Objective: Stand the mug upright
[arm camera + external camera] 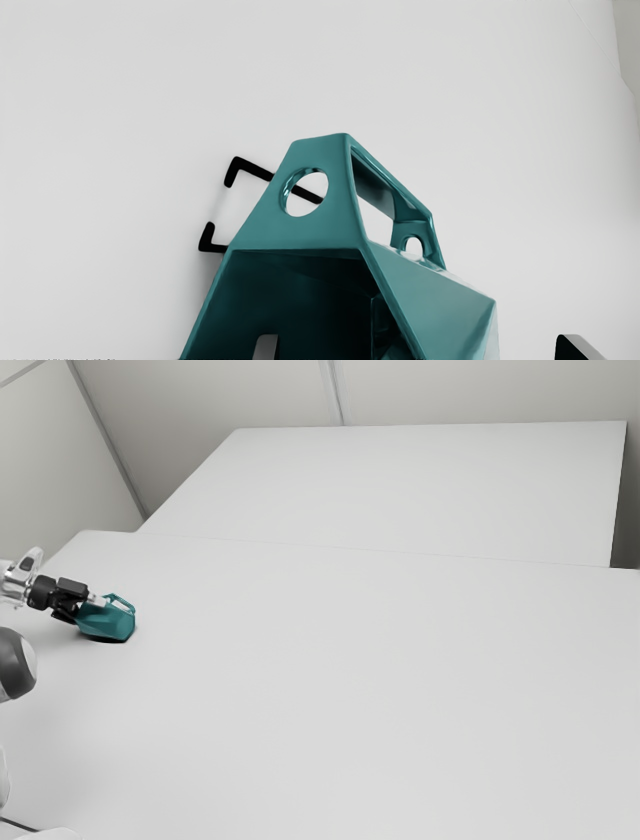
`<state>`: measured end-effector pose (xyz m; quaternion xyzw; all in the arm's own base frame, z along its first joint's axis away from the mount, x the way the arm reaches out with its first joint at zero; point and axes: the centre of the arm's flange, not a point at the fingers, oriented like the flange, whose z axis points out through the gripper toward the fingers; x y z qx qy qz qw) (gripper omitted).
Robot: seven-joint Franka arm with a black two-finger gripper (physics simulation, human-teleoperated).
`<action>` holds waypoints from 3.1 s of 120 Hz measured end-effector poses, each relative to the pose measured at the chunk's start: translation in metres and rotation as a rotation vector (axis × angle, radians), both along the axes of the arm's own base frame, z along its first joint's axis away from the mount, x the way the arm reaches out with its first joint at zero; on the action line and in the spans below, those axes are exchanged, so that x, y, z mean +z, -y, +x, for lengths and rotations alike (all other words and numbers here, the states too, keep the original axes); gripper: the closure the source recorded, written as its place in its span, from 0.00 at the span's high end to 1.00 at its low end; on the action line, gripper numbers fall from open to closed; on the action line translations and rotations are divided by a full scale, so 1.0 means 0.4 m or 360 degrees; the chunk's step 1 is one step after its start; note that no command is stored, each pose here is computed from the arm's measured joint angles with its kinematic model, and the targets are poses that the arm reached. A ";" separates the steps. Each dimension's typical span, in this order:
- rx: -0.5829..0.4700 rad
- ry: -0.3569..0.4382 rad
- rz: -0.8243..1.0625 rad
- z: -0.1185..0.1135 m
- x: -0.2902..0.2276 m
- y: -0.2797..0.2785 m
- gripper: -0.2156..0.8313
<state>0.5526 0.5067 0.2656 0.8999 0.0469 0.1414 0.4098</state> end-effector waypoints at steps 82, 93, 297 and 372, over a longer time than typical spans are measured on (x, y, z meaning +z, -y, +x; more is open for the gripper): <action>-0.0011 0.0064 -0.0026 0.024 0.002 0.016 0.36; -0.0020 0.0080 -0.0034 0.033 0.009 0.024 0.27; -0.0906 -0.0017 0.1520 -0.013 0.401 1.170 0.05; -0.0713 0.0008 0.1618 -0.102 0.254 1.198 0.05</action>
